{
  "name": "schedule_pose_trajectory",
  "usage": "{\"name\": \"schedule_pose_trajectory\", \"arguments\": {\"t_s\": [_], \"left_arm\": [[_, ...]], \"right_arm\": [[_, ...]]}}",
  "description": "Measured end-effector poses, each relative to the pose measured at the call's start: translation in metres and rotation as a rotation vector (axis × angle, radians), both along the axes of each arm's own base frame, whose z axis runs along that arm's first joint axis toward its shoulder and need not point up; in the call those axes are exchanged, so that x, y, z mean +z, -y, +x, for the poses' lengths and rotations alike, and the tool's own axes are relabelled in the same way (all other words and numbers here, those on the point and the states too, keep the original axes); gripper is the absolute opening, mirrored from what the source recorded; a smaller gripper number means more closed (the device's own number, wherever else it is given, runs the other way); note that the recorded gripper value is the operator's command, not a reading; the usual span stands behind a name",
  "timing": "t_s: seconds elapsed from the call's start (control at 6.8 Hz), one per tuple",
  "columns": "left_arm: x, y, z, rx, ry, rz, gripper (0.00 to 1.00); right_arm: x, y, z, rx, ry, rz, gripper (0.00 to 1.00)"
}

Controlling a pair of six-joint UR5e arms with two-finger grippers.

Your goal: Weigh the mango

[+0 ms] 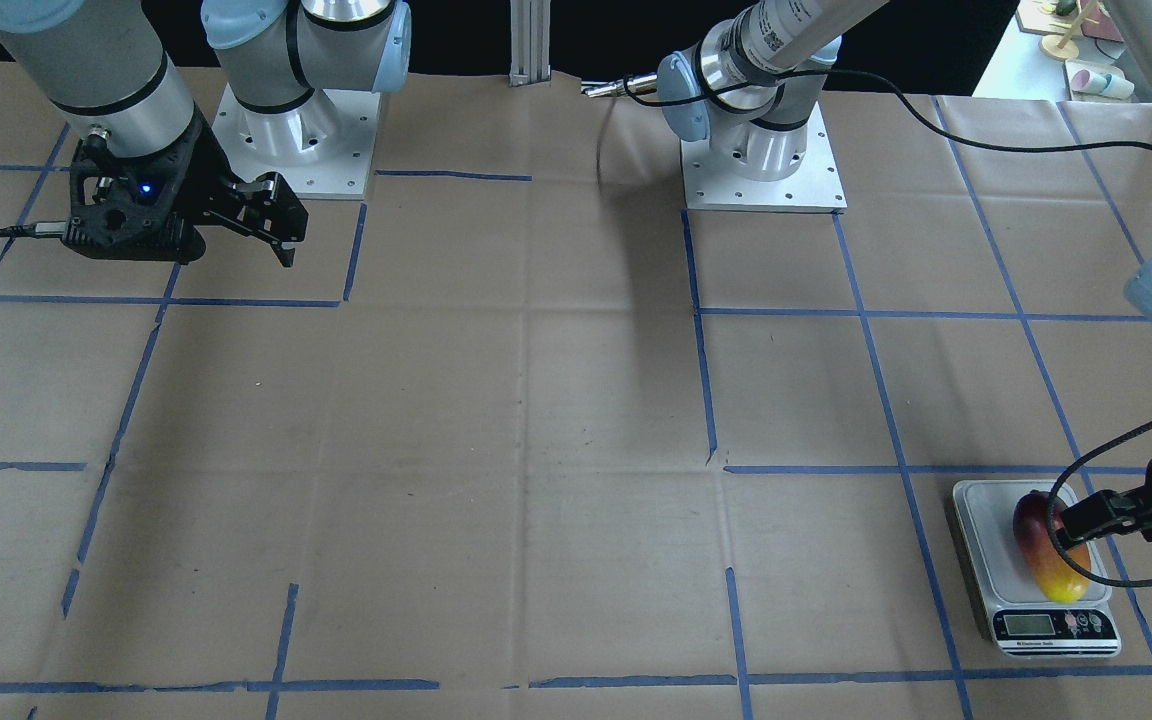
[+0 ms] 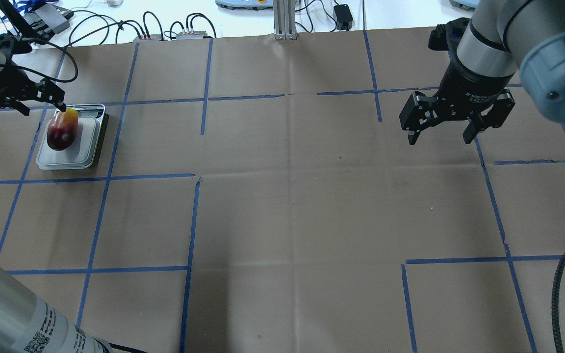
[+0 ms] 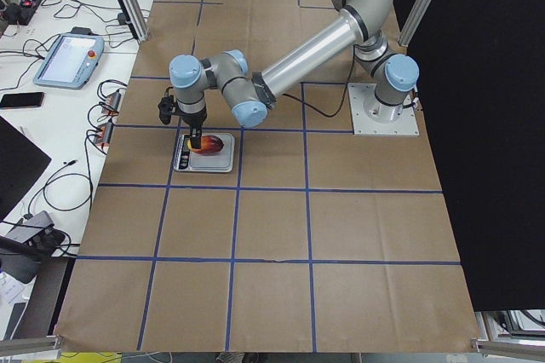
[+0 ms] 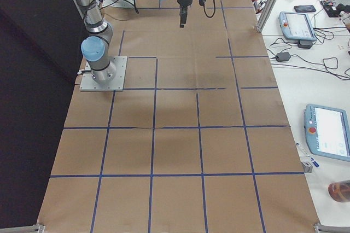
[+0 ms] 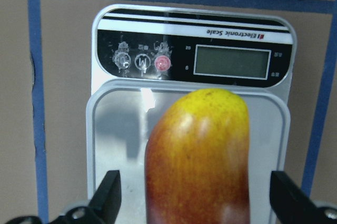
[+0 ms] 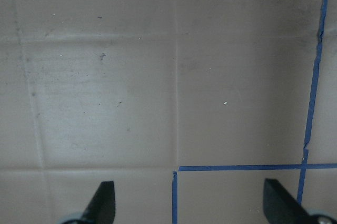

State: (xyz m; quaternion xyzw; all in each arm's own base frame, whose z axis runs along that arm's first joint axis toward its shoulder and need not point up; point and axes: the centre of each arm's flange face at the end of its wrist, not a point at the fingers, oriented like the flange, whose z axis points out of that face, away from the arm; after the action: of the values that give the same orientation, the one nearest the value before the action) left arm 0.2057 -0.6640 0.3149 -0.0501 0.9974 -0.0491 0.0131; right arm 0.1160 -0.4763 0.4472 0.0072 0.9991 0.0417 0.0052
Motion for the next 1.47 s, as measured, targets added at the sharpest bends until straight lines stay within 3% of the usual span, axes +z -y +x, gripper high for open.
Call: {"name": "schedule_pose_trajectory", "arguments": {"t_s": [0.15, 0.44, 0.74, 1.03, 1.47], "left_arm": [[0.04, -0.012, -0.031, 0.036, 0.004, -0.024, 1.0], [0.099, -0.045, -0.128, 0.082, -0.029, 0.015, 1.0], [0.136, -0.08, -0.232, 0.054, -0.061, 0.112, 1.0], [0.15, -0.101, -0.315, 0.01, -0.055, 0.129, 1.0], [0.166, -0.13, -0.348, -0.042, -0.051, 0.11, 0.99]], "right_arm": [[0.0, 0.0, 0.0, 0.0, 0.0, 0.0, 1.0], [0.0, 0.0, 0.0, 0.0, 0.0, 0.001, 1.0], [0.0, 0.0, 0.0, 0.0, 0.0, 0.0, 1.0], [0.0, 0.0, 0.0, 0.0, 0.0, 0.0, 1.0], [0.0, 0.0, 0.0, 0.0, 0.0, 0.0, 1.0]]}}
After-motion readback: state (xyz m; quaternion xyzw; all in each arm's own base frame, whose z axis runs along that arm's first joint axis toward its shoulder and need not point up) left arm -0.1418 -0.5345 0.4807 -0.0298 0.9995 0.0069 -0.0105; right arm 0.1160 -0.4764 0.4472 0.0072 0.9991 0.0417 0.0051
